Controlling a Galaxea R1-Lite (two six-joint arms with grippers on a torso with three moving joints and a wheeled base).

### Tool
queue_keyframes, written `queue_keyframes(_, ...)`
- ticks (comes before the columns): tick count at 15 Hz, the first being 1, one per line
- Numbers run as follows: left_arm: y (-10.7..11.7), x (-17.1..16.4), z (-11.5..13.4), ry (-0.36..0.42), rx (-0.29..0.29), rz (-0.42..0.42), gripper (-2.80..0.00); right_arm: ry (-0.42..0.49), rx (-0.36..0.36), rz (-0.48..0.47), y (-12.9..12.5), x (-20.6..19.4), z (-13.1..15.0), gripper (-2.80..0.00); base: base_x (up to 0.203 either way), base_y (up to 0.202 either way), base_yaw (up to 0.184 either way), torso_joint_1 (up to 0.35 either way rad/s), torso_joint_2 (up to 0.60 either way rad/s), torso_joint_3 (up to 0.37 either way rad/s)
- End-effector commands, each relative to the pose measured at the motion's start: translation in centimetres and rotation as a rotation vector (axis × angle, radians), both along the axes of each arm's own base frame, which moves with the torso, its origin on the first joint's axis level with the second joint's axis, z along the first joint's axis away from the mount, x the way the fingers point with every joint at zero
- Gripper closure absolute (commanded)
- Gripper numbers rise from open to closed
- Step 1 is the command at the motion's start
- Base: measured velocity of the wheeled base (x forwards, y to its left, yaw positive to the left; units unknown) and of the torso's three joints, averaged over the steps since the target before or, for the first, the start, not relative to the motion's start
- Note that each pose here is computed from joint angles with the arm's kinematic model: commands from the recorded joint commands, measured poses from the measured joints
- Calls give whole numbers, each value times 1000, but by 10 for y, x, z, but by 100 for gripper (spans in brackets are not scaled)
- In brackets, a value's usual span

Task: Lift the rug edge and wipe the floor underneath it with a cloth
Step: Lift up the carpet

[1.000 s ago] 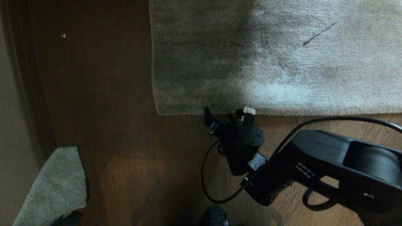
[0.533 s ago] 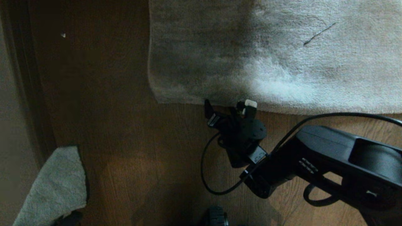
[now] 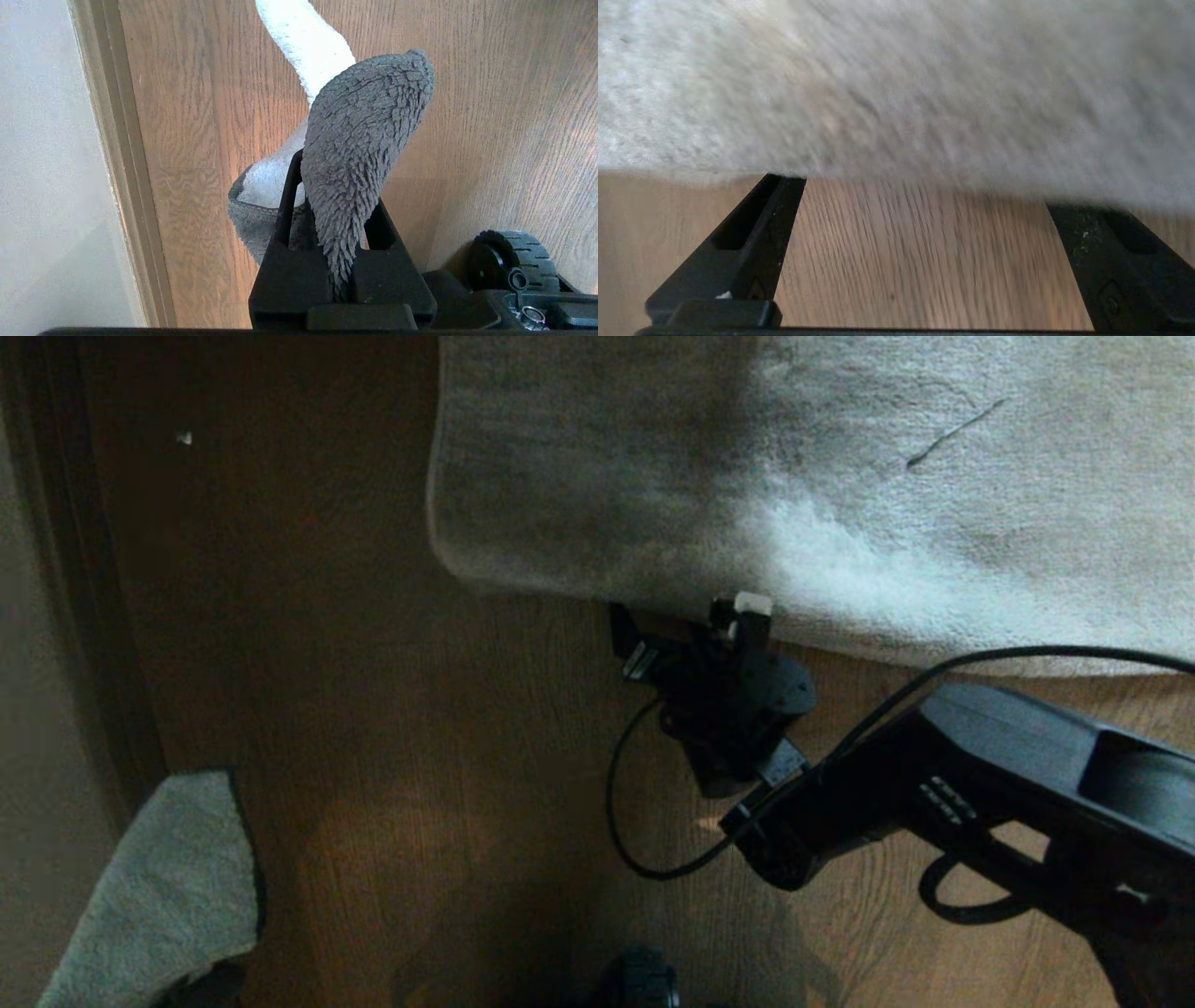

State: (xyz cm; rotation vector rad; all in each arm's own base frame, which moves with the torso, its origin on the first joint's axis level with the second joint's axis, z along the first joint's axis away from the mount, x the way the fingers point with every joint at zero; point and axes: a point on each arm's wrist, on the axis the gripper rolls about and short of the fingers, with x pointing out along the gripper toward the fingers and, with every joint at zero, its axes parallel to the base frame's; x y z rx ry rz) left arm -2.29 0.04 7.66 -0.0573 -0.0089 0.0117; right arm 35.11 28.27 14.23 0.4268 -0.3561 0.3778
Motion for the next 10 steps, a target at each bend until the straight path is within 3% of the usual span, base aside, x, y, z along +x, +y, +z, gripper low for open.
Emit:
queue_keyframes(1, 0, 0, 0, -2, -1, 0, 0, -105, -13, 57, 2, -11, 20, -280, 0, 0, 0, 0, 0, 0)
queue_keyframes(5, 0, 0, 0, -1, -1, 0, 0, -172, -80, 173, 20, -32, 29, -280, 0, 0, 0, 0, 0, 0)
queue_keyframes(10, 0, 0, 0, -1, -1, 0, 0, -219, -81, 297, 44, -61, 39, -280, 0, 0, 0, 0, 0, 0)
